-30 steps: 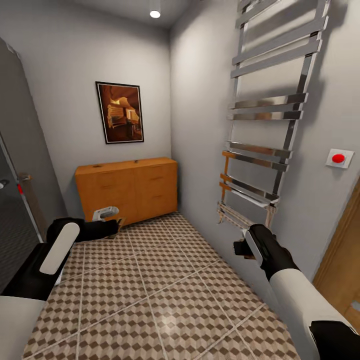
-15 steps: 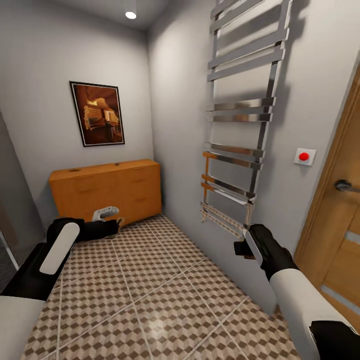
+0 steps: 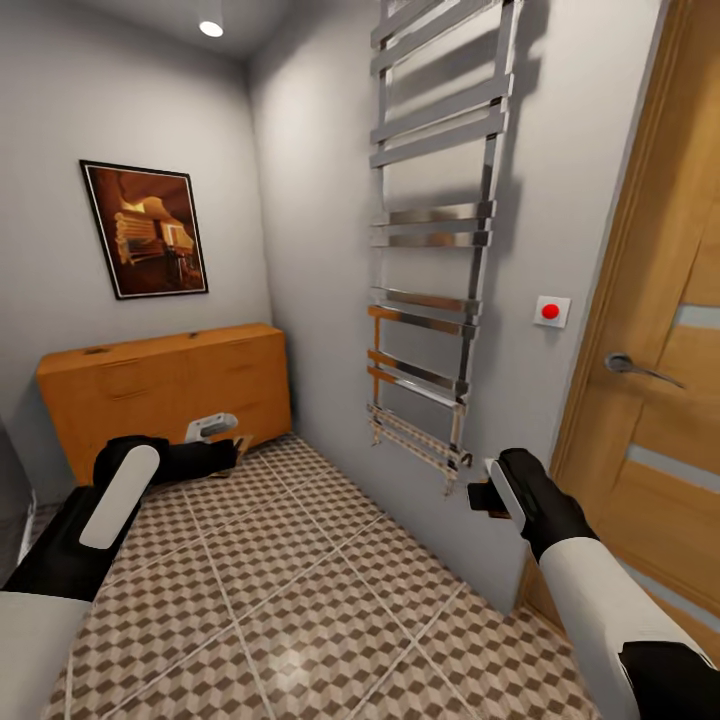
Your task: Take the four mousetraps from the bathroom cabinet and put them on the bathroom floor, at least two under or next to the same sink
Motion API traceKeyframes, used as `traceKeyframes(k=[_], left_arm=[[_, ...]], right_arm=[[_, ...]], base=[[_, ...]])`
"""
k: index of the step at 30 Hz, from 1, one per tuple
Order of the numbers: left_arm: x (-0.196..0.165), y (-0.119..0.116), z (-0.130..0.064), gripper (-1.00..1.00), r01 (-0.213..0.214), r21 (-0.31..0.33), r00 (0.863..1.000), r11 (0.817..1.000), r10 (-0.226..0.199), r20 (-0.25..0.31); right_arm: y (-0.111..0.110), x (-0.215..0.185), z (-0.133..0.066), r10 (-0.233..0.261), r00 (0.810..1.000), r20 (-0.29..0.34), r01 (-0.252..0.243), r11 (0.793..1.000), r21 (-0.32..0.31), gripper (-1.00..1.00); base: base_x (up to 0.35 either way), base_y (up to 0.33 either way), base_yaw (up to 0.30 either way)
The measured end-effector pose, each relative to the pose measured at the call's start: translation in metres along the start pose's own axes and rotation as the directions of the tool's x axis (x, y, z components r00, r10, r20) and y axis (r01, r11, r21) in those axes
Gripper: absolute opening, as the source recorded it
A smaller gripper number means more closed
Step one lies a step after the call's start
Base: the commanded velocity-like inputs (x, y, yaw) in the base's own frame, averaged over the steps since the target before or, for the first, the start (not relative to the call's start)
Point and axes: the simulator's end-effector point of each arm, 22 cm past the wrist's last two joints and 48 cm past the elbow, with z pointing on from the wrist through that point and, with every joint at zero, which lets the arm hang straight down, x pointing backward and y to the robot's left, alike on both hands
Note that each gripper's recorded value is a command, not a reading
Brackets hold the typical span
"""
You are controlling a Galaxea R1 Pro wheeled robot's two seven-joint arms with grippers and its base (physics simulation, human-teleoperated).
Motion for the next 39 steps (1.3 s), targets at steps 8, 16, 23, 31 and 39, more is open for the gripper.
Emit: traceKeyframes(k=[8, 16, 23, 31, 39], left_arm=[[0.018, 0.010, 0.010, -1.00, 0.014, -0.021, 0.998, 1.000, -0.015, -0.053], [0.047, 0.018, 0.026, -1.00, 0.031, -0.043, 0.991, 0.999, -0.037, -0.131], [0.063, 0.019, 0.035, -1.00, 0.048, -0.052, 0.984, 0.997, -0.057, -0.169], [0.078, 0.027, 0.043, -1.00, 0.030, -0.102, 0.979, 0.994, -0.050, -0.200], [0.084, 0.024, 0.047, -1.00, -0.003, -0.129, 0.978, 0.992, -0.024, -0.208]], right_arm=[[0.000, -0.002, -0.003, 0.000, 1.000, 0.005, 0.000, 1.000, 0.000, -1.00], [-0.001, -0.003, -0.005, 0.000, 1.000, 0.010, 0.000, 1.000, 0.001, -1.00], [-0.001, -0.004, -0.007, 0.001, 1.000, 0.014, -0.001, 1.000, 0.001, -1.00], [-0.002, -0.006, -0.010, 0.001, 1.000, 0.019, -0.001, 1.000, 0.002, -1.00], [-0.003, -0.007, -0.013, 0.002, 1.000, 0.024, -0.002, 1.000, 0.002, -1.00]], base=[[0.000, 0.000, -0.238], [0.000, 0.000, -0.237], [0.000, 0.000, -0.237], [0.000, 0.000, -0.237], [0.000, 0.000, -0.237]])
